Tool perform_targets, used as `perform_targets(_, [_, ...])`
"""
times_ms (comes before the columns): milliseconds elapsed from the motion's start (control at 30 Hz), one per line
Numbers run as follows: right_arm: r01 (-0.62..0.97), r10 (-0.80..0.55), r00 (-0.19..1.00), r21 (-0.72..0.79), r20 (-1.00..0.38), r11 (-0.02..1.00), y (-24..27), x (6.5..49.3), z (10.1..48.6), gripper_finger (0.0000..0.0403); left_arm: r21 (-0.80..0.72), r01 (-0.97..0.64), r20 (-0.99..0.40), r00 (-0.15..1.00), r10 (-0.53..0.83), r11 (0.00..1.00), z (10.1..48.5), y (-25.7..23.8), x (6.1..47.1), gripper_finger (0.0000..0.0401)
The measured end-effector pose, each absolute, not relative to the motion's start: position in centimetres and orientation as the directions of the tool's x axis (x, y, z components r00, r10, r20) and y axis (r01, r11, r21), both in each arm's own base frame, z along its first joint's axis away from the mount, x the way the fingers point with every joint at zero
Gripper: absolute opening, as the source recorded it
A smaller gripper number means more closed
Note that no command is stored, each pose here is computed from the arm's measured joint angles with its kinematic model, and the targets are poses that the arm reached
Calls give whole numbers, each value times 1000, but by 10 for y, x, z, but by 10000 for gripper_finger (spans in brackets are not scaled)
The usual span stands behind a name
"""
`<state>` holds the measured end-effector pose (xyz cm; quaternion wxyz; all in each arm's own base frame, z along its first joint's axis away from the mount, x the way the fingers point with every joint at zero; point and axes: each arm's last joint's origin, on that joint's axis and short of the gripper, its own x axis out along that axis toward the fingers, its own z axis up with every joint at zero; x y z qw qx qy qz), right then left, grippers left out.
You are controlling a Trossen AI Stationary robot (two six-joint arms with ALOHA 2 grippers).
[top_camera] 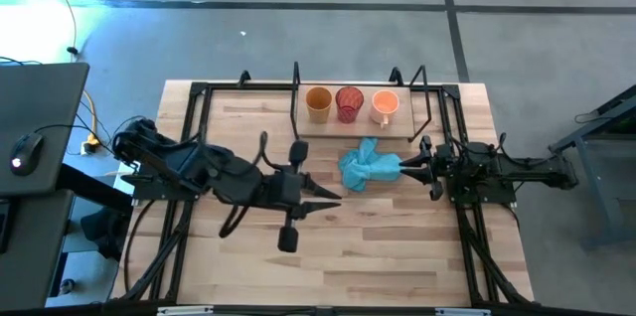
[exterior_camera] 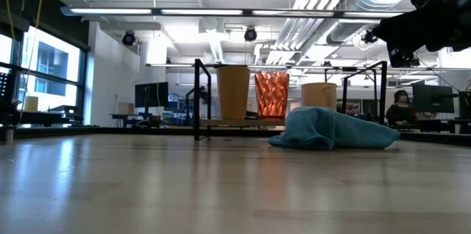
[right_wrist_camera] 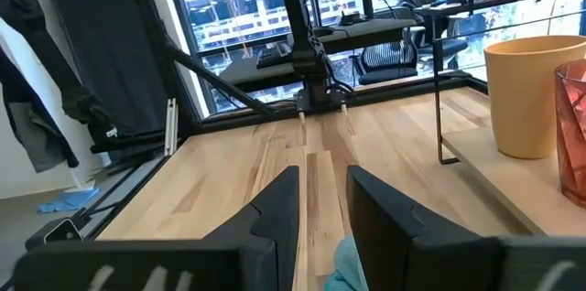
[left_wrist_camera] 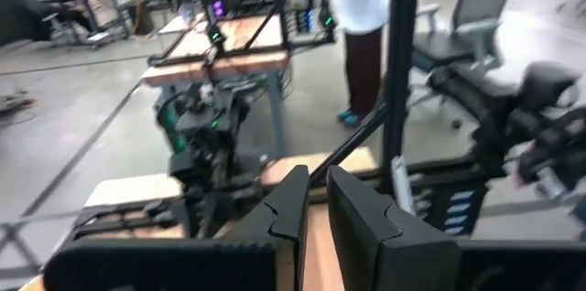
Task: Stack small to large cups/mugs on shelf
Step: Return to Home Position
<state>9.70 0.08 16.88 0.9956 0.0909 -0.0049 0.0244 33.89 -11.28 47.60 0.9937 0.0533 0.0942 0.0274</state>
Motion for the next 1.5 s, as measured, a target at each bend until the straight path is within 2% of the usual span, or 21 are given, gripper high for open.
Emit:
perform_targets(167, [-49,48,999,181,14,982,1,97,169,83,151,-106,-215,967,137,983,464,-109,333,35])
perform_targets(300, [-49,48,999,181,13,982,1,97,169,83,146,-109,-209,968,138,983,457,-104,319,35])
perform_targets(633, [-49,48,999,180,13,982,1,97,169,83,136,-125,-99,985,139,983,441,-84,267,35])
perform_targets(1233, [-49,48,999,181,11,982,1,97,169,83,20,-174,-40,984,175,984,393,-44,164,35])
perform_targets(1500, [-49,48,999,181,11,982,1,97,168,83,76,-229,6,973,230,970,371,-28,125,35])
